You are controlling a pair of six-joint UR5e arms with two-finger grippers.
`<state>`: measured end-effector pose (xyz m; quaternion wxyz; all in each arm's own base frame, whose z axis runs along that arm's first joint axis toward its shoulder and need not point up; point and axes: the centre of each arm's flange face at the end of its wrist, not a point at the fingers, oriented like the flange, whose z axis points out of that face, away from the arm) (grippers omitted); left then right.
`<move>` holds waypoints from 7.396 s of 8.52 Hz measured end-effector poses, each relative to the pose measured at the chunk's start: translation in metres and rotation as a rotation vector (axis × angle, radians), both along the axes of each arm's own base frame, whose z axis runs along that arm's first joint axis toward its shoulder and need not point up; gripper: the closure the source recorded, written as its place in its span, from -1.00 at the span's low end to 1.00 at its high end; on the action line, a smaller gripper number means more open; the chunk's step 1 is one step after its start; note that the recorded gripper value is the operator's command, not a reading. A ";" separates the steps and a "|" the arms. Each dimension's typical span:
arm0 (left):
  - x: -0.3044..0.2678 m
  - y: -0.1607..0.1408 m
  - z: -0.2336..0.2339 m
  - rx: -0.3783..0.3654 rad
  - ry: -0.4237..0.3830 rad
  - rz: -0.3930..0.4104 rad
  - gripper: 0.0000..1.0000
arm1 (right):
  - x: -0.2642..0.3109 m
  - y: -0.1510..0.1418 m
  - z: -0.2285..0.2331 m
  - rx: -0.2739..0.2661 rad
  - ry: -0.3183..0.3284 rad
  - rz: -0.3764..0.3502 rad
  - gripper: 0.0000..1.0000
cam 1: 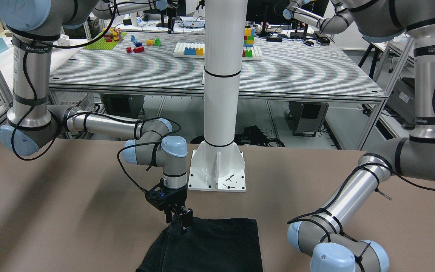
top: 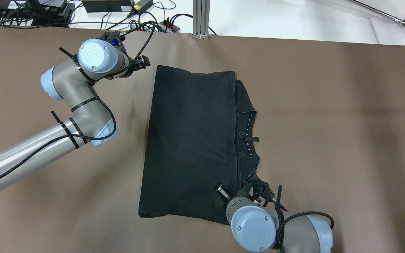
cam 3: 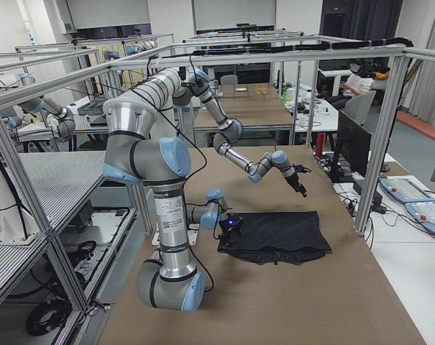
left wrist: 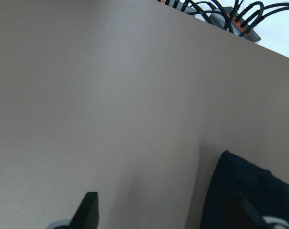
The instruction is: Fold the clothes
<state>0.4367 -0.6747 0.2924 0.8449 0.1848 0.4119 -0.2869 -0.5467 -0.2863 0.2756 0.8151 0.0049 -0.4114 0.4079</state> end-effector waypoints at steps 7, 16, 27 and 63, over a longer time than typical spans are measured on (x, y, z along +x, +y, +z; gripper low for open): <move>0.022 0.013 -0.003 0.016 -0.015 -0.026 -0.89 | -0.006 0.014 0.015 -0.025 0.007 0.030 0.31; 0.025 0.015 0.002 0.000 -0.010 -0.052 -0.89 | 0.003 0.017 0.006 -0.023 0.006 0.021 0.10; 0.025 0.016 0.008 -0.030 0.009 -0.080 -0.89 | -0.012 0.025 0.030 -0.036 0.056 0.016 1.00; -0.007 0.375 -0.127 -0.301 0.540 -0.021 1.00 | 0.111 -0.008 -0.070 -0.052 -0.203 0.048 1.00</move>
